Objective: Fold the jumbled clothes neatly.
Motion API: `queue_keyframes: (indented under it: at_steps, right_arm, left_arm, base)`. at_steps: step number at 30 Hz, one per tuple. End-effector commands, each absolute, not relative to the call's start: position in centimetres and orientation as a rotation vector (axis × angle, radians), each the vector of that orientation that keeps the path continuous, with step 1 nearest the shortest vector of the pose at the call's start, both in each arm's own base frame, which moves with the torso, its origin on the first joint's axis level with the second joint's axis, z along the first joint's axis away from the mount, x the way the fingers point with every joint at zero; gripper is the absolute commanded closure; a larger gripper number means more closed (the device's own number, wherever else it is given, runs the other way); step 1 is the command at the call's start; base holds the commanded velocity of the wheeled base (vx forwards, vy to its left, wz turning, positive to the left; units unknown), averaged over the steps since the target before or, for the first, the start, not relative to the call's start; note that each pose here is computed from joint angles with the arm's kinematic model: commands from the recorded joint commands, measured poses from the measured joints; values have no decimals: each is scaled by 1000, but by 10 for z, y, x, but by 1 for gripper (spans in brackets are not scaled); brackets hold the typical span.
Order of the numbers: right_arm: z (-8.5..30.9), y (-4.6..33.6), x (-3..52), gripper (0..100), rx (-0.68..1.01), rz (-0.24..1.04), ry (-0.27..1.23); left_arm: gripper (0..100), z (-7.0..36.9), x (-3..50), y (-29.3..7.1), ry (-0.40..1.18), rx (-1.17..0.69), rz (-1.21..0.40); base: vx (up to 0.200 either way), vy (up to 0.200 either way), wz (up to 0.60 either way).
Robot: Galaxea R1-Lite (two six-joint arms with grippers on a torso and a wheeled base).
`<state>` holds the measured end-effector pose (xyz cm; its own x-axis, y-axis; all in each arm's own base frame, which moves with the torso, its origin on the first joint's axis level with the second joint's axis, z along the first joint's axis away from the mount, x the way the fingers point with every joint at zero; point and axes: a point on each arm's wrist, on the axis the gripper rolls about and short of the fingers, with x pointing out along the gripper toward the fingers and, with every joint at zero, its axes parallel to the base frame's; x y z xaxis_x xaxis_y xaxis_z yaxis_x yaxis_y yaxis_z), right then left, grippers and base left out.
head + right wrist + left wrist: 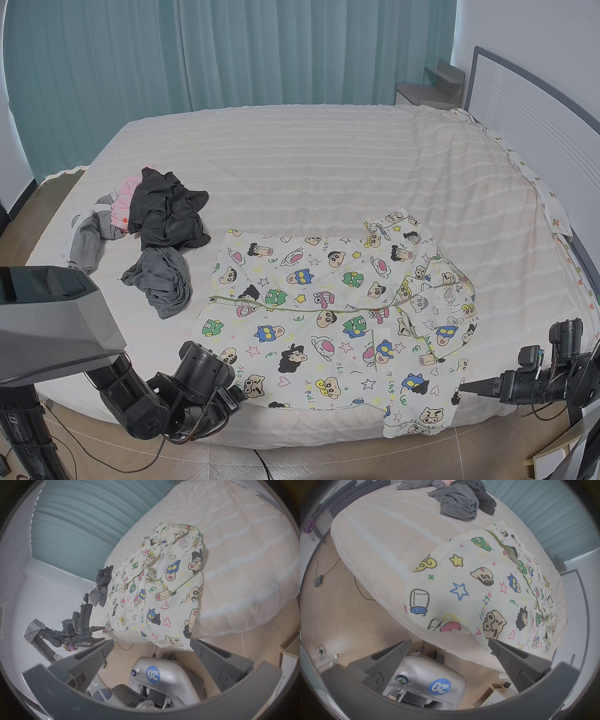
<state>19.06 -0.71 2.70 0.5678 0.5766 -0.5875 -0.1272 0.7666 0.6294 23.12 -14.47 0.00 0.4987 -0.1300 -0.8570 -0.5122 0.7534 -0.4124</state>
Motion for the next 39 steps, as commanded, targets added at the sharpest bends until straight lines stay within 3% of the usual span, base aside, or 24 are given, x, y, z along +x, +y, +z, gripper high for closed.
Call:
queue_keyframes:
  at_steps: [1,8,17,18,31,39]
  right_arm:
    - [23,-7,189,0,574,441,884]
    - [13,-5,185,0,552,459,862]
    - [12,-6,186,0,565,473,840]
    - [12,-6,186,0,563,474,840]
    - [6,-11,186,0,564,446,857]
    - [-27,-14,189,0,442,439,954]
  left_arm:
    - [0,-9,231,-148,1029,-700,283]
    - [0,-23,242,-149,888,-735,353]
    - [0,-24,243,-141,844,-774,373]
    - [100,-24,243,-140,843,-774,377]
    - [100,-20,229,-131,845,-750,400]
    - [100,6,229,-129,766,-753,345]
  base:
    - [0,0,0]
    - [0,0,0]
    - [0,0,0]
    - [0,0,0]
    - [0,0,0]
    - [0,0,0]
